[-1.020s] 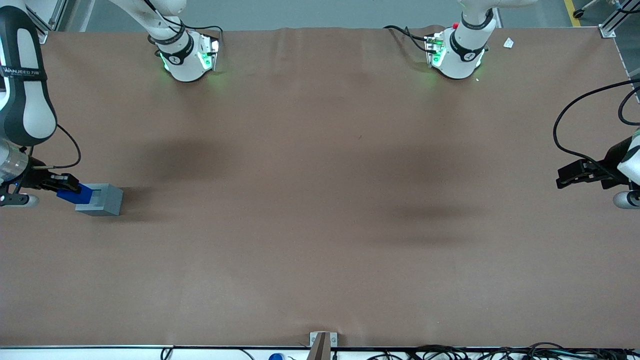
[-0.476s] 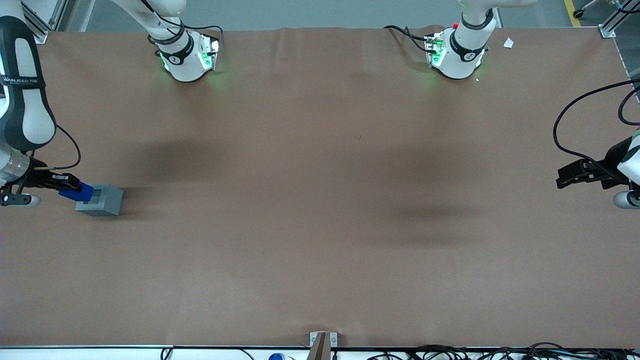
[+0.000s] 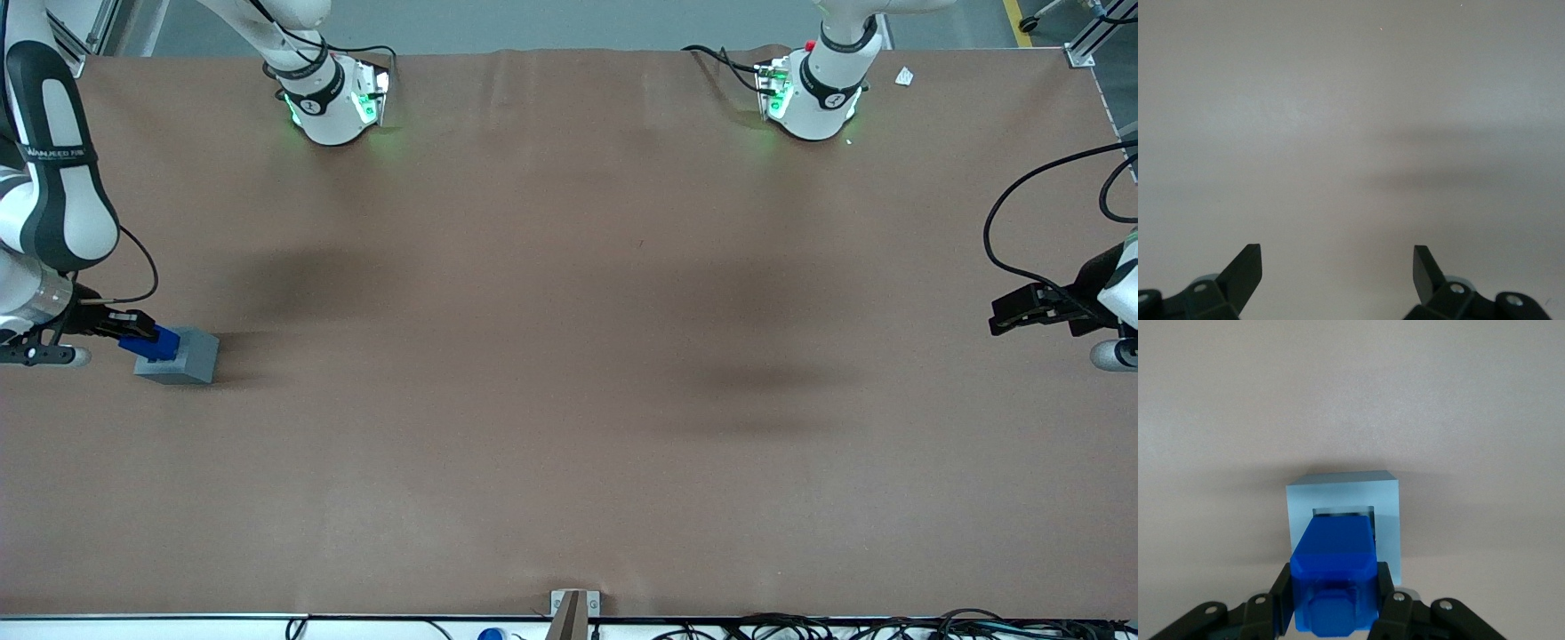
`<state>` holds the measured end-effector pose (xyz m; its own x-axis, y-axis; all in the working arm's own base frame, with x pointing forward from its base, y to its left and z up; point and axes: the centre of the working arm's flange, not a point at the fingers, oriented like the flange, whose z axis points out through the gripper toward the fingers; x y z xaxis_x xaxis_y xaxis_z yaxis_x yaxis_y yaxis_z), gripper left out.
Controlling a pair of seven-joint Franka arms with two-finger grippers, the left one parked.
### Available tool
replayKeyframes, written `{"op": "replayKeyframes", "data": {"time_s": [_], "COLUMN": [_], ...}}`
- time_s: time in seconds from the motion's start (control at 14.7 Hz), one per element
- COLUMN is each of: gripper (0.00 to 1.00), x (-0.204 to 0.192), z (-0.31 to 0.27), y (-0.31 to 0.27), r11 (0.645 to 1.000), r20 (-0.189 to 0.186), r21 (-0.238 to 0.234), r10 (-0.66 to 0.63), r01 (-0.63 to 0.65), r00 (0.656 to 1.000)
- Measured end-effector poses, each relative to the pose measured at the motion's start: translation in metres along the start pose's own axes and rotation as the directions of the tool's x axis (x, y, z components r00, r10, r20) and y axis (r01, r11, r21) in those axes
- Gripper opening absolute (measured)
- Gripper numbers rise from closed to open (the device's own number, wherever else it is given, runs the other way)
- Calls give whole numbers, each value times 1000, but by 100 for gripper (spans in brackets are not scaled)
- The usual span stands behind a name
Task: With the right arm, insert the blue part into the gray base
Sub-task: 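Align the blue block with the gray base's opening and lower it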
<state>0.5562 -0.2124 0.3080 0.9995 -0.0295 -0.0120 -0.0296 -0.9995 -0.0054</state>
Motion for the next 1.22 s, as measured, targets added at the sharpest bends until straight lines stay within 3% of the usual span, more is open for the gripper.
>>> {"op": "replayKeyframes", "data": {"time_s": [1.22], "gripper": [51], "x": [-1], "z": [5], "y": [6], "r11": [1000], "r20": [0], "r21": [0], "r10": [10], "r01": [-10], "r00": [1000]}}
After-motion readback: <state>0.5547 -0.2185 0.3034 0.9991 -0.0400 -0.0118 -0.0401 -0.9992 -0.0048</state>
